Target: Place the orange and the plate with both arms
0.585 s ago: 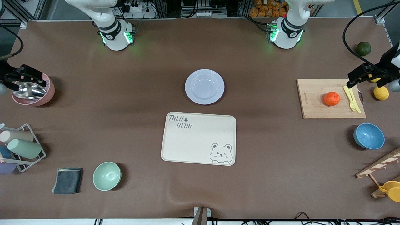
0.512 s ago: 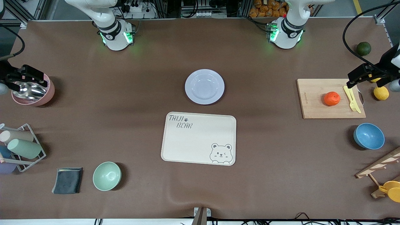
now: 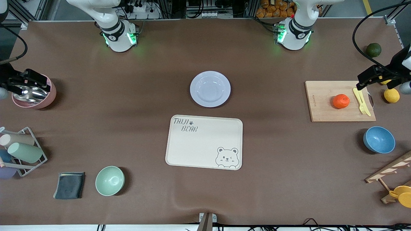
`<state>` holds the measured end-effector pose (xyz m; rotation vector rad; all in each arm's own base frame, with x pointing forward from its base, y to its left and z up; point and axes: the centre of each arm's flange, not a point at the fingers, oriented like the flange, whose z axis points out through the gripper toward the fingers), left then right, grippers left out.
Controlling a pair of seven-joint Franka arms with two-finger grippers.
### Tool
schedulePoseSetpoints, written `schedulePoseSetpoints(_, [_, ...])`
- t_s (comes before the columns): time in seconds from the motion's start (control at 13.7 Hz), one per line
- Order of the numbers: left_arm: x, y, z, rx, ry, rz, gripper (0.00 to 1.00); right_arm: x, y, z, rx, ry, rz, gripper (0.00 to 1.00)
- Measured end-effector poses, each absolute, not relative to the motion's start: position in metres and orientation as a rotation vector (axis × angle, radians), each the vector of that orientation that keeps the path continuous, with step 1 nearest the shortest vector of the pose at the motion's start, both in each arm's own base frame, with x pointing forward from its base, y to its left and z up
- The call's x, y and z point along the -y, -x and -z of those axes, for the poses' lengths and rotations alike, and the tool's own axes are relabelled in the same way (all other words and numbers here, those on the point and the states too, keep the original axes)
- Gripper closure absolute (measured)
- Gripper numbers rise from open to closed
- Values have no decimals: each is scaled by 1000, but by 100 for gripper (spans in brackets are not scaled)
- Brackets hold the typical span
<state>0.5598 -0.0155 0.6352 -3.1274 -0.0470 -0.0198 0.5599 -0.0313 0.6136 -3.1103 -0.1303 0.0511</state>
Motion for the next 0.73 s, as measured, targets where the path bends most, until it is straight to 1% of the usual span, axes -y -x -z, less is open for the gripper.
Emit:
schedulePoseSetpoints(0.15, [10, -559, -618, 58, 3113, -37, 0, 31, -560, -611, 129, 3110, -61, 0])
schedulePoseSetpoints(0.29, [-9, -559, -589, 100, 3086, -109, 0, 32, -562, -600, 128, 3107, -96, 0])
schedulePoseSetpoints(0.59, [-45, -554, -514, 159, 3055, -201, 0, 30, -568, -582, 133, 3102, -145, 0])
schedulePoseSetpoints(0.73, [-55, -549, -470, 167, 3046, -201, 0, 26, -568, -580, 141, 3100, -156, 0])
